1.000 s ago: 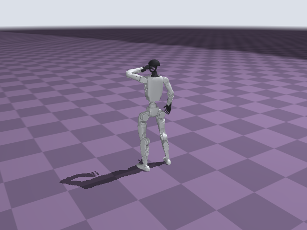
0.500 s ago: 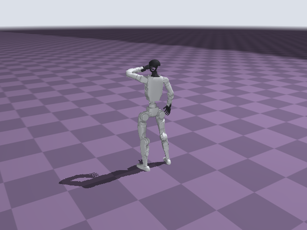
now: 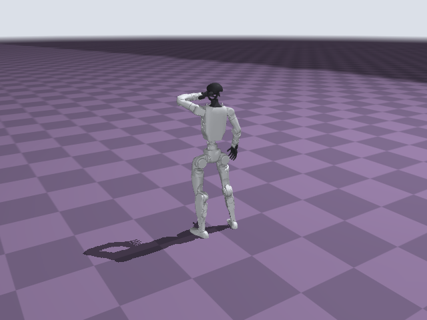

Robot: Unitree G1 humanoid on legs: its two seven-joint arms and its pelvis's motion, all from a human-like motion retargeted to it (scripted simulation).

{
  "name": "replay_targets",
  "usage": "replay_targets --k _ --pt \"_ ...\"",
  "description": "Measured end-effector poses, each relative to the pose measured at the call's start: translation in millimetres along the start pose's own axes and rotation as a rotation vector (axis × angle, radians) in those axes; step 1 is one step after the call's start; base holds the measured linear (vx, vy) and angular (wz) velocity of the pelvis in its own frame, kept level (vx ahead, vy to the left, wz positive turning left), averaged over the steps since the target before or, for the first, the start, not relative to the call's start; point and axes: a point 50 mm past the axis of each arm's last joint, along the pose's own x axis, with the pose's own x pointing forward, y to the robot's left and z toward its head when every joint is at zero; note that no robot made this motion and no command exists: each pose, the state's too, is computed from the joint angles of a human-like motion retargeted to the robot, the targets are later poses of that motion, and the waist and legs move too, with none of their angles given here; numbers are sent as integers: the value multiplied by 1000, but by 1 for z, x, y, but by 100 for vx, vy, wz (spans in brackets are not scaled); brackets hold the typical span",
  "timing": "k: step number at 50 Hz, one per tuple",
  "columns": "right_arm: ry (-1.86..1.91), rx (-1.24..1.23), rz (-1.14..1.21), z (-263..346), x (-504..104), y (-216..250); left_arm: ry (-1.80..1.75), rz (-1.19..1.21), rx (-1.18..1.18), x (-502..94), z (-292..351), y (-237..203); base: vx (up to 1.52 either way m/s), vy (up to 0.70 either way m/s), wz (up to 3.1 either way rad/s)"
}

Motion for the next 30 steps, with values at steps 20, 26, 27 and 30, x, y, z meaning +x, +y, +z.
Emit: replay_targets --k 20,26,27,30 --pt "-37 9 11 5 -1 6 110 64 -67 -34 1 6 0 0 -4" --pt "35 5 41 -14 -5 12 7 53 -37 4 -4 2 1 1 31" --pt "43 -1 50 -15 -5 14 -13 46 -38 10 -5 0 0 1 23" --pt "54 -25 75 -16 -4 17 -52 26 -44 22 -3 -4 0 0 0"
